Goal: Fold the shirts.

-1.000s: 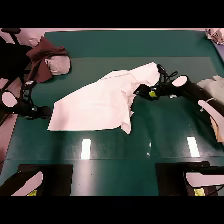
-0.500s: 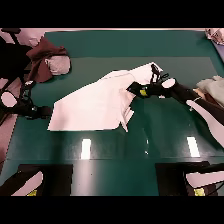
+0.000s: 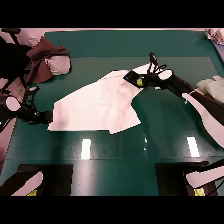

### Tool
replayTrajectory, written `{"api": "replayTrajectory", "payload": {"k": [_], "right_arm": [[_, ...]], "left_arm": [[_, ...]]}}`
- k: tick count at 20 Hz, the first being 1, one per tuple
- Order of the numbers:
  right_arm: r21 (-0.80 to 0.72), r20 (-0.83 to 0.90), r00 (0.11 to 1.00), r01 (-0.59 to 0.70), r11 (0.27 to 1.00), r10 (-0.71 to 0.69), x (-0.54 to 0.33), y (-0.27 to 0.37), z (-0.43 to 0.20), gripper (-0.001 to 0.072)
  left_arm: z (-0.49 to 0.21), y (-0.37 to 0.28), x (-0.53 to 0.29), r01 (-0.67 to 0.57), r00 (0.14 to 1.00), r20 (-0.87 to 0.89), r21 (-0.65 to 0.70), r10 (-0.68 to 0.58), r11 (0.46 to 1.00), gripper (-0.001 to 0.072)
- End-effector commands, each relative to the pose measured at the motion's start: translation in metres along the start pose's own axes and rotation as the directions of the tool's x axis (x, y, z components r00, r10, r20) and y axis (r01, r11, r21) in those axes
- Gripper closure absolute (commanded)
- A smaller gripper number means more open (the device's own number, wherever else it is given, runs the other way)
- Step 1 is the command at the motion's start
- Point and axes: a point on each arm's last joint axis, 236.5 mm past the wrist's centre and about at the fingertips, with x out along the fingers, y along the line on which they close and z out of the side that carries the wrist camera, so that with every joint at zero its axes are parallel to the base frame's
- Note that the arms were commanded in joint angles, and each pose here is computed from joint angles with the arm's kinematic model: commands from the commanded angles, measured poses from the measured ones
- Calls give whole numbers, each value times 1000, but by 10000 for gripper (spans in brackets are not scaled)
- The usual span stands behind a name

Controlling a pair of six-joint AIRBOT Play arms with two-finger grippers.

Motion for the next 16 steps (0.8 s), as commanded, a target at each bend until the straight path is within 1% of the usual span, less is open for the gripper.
{"api": "replayTrajectory", "payload": {"k": [1, 3, 5, 8, 12, 14, 16], "right_arm": [[-43, -101, 995, 11, 999, -15, 4, -9, -11, 200], [-89, -207, 977, 38, 995, -56, -5, -25, -29, 200], [-117, -256, 962, 69, 991, -97, -13, -42, -35, 200], [-126, -234, 966, 83, 989, -111, -10, -47, -32, 200], [-184, -195, 975, 70, 980, -106, 2, -31, -34, 200], [-214, -216, 971, 59, 975, -106, 9, -28, -45, 201], [-214, -284, 952, 58, 975, -119, 17, -36, -67, 200]], "left_arm": [[-2, 0, 1, 0, 1000, -5, -2, 0, 1000, 290], [-2, 0, 1, 0, 1000, -4, -2, 0, 1000, 289], [-1, 0, 1, 0, 1000, 0, -2, 0, 1000, 290], [0, 0, 1, 2, 1000, 3, -3, -2, 1000, 290], [0, 0, 1, 3, 1000, 3, -3, -3, 1000, 290], [0, 0, 1, 3, 1000, 3, -4, -3, 1000, 290], [0, 0, 1, 3, 1000, 3, -3, -3, 1000, 290]]}}
